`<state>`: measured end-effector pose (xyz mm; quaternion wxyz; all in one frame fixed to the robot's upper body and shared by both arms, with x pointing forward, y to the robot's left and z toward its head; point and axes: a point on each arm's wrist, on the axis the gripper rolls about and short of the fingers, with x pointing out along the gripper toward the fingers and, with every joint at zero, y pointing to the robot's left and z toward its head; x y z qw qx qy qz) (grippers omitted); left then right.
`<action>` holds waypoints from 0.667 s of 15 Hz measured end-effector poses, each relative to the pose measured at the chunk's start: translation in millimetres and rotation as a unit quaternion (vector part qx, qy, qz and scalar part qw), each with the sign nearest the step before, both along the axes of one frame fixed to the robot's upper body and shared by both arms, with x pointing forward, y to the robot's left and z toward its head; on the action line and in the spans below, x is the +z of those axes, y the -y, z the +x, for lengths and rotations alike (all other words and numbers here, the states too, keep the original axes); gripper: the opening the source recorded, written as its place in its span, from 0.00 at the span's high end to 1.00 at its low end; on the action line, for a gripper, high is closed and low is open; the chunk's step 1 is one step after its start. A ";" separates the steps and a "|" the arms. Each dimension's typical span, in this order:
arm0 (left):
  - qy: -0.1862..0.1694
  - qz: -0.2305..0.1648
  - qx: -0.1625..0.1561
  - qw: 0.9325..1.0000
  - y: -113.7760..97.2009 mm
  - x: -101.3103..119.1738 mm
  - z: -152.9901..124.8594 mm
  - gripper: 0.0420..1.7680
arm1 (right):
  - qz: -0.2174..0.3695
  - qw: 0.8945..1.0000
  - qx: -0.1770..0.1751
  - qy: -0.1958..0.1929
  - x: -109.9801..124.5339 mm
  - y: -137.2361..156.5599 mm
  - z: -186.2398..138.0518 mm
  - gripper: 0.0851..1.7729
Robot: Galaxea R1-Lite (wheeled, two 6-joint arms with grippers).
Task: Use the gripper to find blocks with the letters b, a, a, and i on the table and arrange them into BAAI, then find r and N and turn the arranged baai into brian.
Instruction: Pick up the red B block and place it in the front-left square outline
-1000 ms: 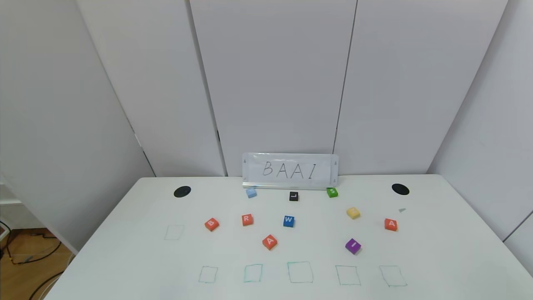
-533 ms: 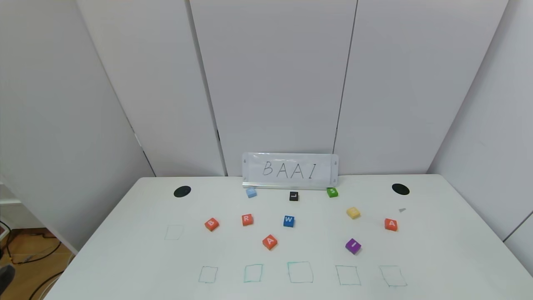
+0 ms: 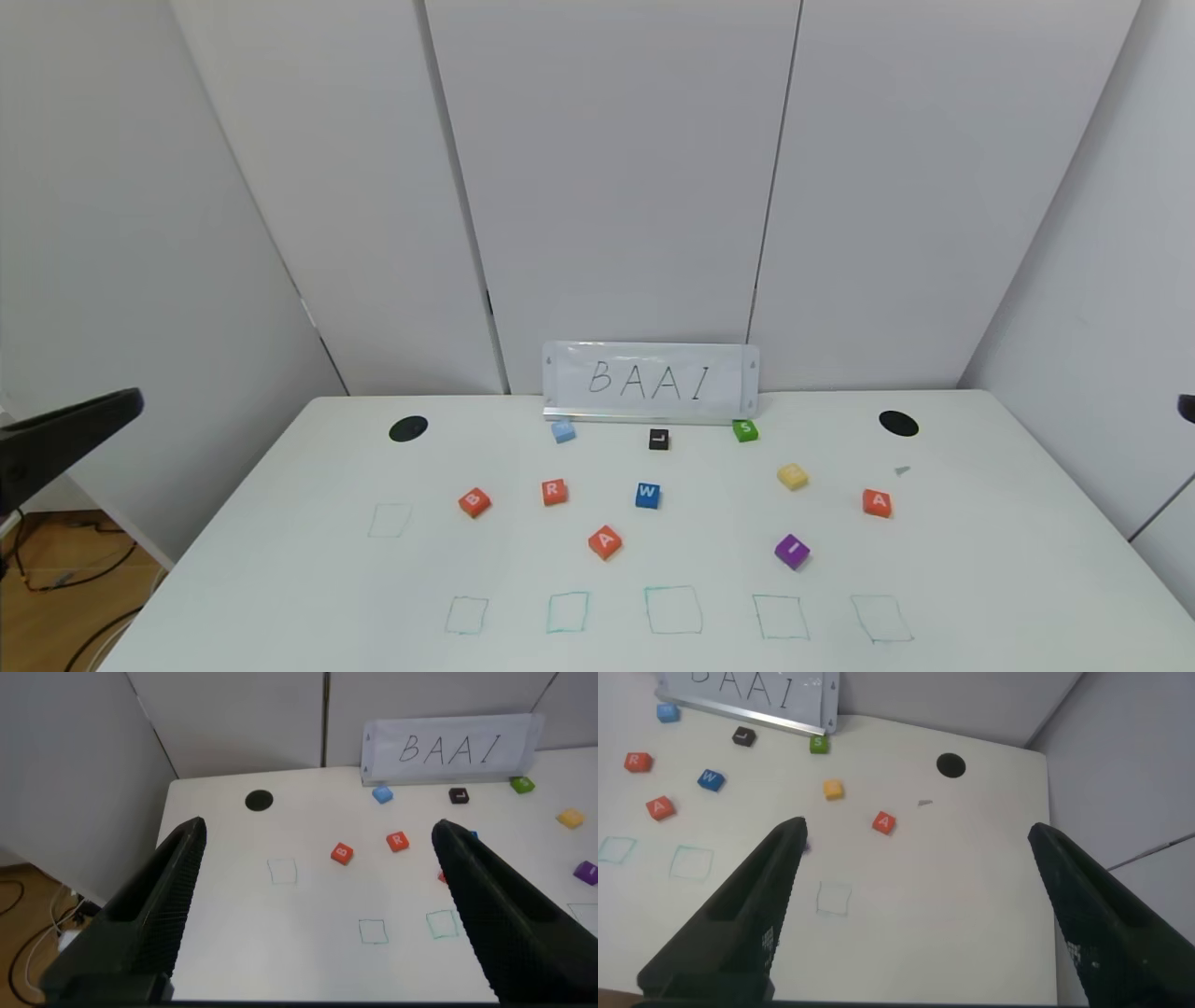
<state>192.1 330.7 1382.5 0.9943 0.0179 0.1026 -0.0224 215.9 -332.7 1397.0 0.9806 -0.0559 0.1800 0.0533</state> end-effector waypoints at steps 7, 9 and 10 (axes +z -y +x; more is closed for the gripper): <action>-0.214 -0.046 0.029 0.975 9.0 3.7 63.4 0.03 | 0.021 0.998 -0.013 -0.059 -5.4 0.2 48.5 0.04; -0.254 -0.080 0.044 0.963 17.9 8.8 82.3 0.03 | 0.022 0.998 -0.013 -0.058 -5.0 0.9 49.3 0.04; -0.273 -0.099 0.053 0.955 22.3 11.4 91.7 0.03 | 0.022 0.998 -0.013 -0.058 -4.9 1.0 49.2 0.04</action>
